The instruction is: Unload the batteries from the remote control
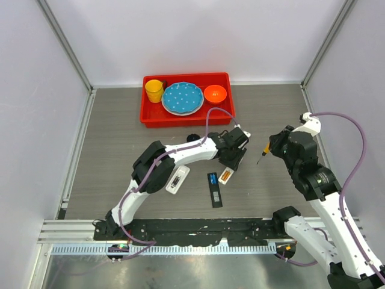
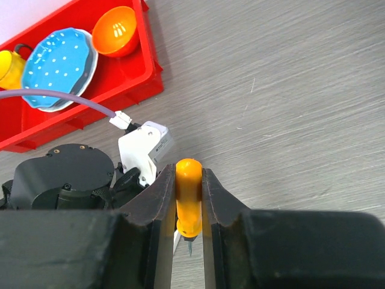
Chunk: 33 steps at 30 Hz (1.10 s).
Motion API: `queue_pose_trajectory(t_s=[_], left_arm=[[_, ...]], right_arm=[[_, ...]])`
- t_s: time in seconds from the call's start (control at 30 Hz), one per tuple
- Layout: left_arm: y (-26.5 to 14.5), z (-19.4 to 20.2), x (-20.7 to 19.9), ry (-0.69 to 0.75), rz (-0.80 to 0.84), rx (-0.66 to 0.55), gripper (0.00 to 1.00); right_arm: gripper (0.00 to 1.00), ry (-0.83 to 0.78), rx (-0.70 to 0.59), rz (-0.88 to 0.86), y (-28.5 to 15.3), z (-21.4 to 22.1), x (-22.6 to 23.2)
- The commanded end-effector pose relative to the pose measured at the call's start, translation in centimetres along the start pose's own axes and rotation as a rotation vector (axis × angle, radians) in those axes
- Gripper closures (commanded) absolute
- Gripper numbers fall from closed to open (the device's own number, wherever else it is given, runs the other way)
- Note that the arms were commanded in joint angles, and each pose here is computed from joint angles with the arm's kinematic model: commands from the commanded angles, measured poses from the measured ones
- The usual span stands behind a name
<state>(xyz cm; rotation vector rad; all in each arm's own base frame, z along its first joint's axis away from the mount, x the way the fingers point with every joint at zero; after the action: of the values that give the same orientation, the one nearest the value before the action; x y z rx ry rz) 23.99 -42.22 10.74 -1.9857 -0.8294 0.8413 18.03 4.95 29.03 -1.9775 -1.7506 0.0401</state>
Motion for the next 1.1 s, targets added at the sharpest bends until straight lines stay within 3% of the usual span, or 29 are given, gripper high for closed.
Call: queue_pose_trajectory(t_s=[0.0,0.03,0.1,0.17,0.27,0.6,1.07], left_arm=[[-0.9,-0.9,-0.8,0.057,0.031,-0.026,0.9],[-0.8,-0.7,-0.6,0.065,0.027,-0.018,0.87],[-0.9,-0.3,-0.3,0.08,0.015,-0.011,0.58],[-1.3,-0.1,0.0,0.081,-0.003,-0.013,0.36],[-2.2,0.9,0.6,0.081,-0.016,-0.01,0.26],[-3.7,7.0,2.8,0.027,0.0,0.035,0.25],[-2.6,8.3,3.9,0.07,0.01,-0.019,0.32]], right_arm=[[0.99,-0.023,0.008,0.044,0.7,0.3,-0.4],[0.99,-0.026,0.019,0.036,0.8,0.5,-0.3],[0.99,-0.031,0.028,0.021,1.1,0.7,0.0],[0.99,-0.033,0.042,0.004,1.4,1.0,0.1],[0.99,-0.028,0.052,-0.018,1.7,1.4,0.3],[0.99,-0.009,0.09,-0.117,3.3,2.7,1.7],[0.99,0.006,0.124,-0.23,5.6,3.7,3.5]])
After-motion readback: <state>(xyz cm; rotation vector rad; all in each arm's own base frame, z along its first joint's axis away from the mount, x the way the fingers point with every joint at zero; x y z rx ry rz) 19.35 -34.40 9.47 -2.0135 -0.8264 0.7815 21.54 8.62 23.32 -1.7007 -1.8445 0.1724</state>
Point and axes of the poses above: each gripper's point midway between its finger pads, its own y axis out along the fingers, its own x axis along the line the jaws close on, z = x × y, the point moved 8 cm from there along -y, back along the fingers, and after that the axes turned 4 degrees about -y, right-handed, at the moved point
